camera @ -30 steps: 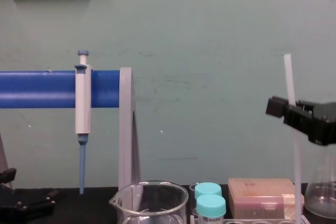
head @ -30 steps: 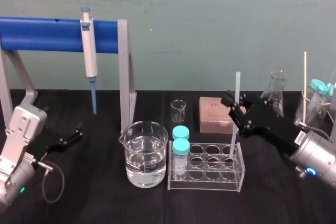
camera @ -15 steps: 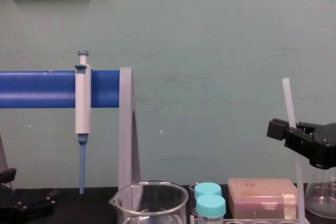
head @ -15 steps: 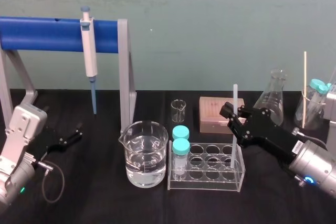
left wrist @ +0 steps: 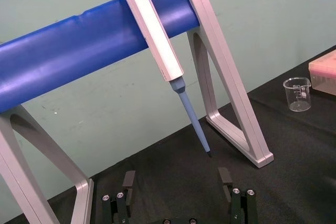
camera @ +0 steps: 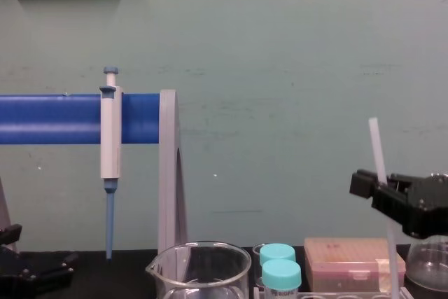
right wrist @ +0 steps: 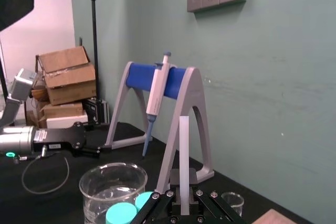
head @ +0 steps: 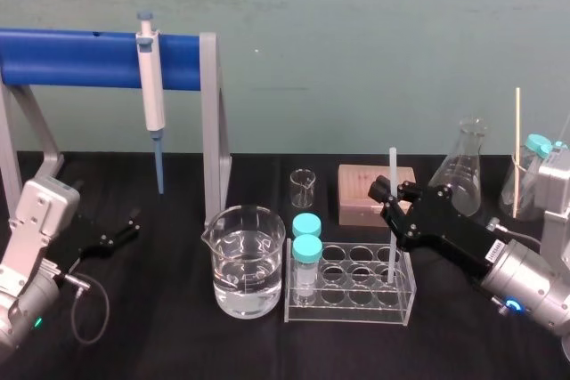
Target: Pick up the stirring rod with one hand, then place it down.
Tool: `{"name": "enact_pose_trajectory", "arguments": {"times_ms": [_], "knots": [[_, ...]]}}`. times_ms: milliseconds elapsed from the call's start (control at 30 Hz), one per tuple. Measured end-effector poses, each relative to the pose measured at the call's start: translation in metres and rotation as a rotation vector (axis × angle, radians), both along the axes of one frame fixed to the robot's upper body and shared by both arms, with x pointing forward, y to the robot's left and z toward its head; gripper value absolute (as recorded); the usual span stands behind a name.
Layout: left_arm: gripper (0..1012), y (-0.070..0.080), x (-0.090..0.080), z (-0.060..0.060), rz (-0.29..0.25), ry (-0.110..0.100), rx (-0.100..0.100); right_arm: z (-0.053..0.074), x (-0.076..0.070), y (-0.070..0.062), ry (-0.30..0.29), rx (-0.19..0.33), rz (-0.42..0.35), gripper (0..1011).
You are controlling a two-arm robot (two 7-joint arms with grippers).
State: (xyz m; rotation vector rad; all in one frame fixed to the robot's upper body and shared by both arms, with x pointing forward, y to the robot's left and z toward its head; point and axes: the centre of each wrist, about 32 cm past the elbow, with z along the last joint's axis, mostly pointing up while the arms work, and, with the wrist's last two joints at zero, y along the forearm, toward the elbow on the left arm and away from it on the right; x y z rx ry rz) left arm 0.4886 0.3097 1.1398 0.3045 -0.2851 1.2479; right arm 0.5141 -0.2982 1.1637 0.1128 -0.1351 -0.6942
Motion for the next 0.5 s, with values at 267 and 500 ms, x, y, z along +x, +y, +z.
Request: {"name": "enact_pose_trajectory", "arguments": {"times_ms": [267,500], "knots": [[1000,0.000,0.000,0.000,0.000,0.000,0.000,-0.014,0.002,0.001,0.035,0.004,-0.017,69],[1000,0.000,0.000,0.000,0.000,0.000,0.000,-0.025,0.003,0.000,0.063,0.022,-0.020,69]]}}
